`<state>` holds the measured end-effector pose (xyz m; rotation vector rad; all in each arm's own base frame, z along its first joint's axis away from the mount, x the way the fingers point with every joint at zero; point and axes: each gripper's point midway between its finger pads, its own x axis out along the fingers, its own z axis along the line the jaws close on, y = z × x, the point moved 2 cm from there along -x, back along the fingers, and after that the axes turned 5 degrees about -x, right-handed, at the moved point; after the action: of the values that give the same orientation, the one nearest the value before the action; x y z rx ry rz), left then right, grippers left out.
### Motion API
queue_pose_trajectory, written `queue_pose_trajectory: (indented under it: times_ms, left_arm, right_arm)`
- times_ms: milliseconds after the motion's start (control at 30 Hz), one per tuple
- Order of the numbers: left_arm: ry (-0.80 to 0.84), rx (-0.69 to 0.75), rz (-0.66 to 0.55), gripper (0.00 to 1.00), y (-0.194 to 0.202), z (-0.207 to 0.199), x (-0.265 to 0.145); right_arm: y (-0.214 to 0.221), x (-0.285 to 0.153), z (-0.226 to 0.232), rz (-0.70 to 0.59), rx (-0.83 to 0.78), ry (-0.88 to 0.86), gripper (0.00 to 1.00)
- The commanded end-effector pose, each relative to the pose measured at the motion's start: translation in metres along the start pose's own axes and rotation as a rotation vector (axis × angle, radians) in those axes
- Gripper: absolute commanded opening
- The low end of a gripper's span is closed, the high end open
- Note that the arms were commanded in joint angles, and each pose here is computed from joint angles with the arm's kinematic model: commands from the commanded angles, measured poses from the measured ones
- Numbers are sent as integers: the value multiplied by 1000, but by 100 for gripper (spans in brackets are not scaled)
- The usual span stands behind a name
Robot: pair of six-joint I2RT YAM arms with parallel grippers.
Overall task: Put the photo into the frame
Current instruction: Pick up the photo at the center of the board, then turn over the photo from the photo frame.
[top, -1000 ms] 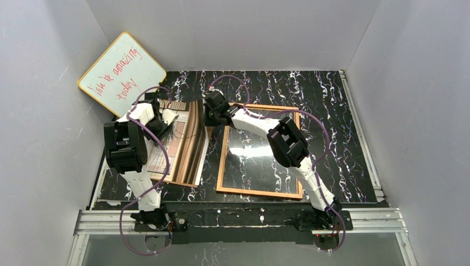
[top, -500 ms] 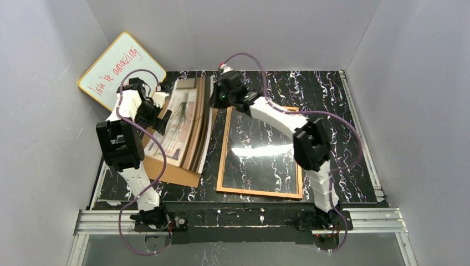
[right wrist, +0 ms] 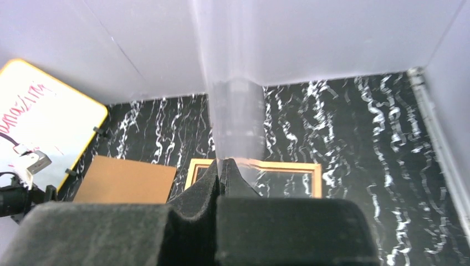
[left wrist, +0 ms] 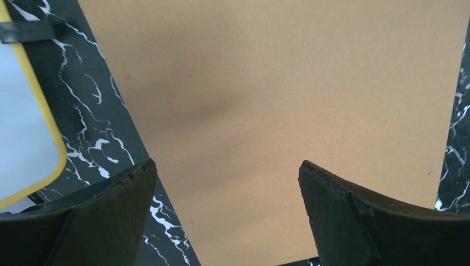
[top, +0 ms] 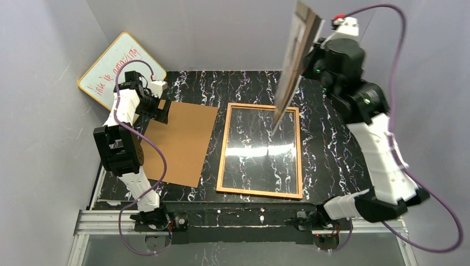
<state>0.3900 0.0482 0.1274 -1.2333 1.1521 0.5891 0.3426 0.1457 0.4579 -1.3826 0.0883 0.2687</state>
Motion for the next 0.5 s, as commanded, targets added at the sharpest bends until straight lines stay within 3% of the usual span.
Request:
queue_pose_trajectory:
  times_ms: [0,100,300,467]
  left_arm:
    - [-7,-50,-91,98,-25,-1,-12]
    - [-20,-77,-66,98,-22,2,-8]
    - [-51,-62,2,98,-7,3,-5]
    - [-113,-45,3,98,-6,7,-8]
  right_arm:
    - [-4,-28,-29,15,-116,115,1]
    - [19,-13,-15,161,-162,74,1]
    - [132,20,11,546,-264,75,1]
    - [194,30,17,716,-174,116,1]
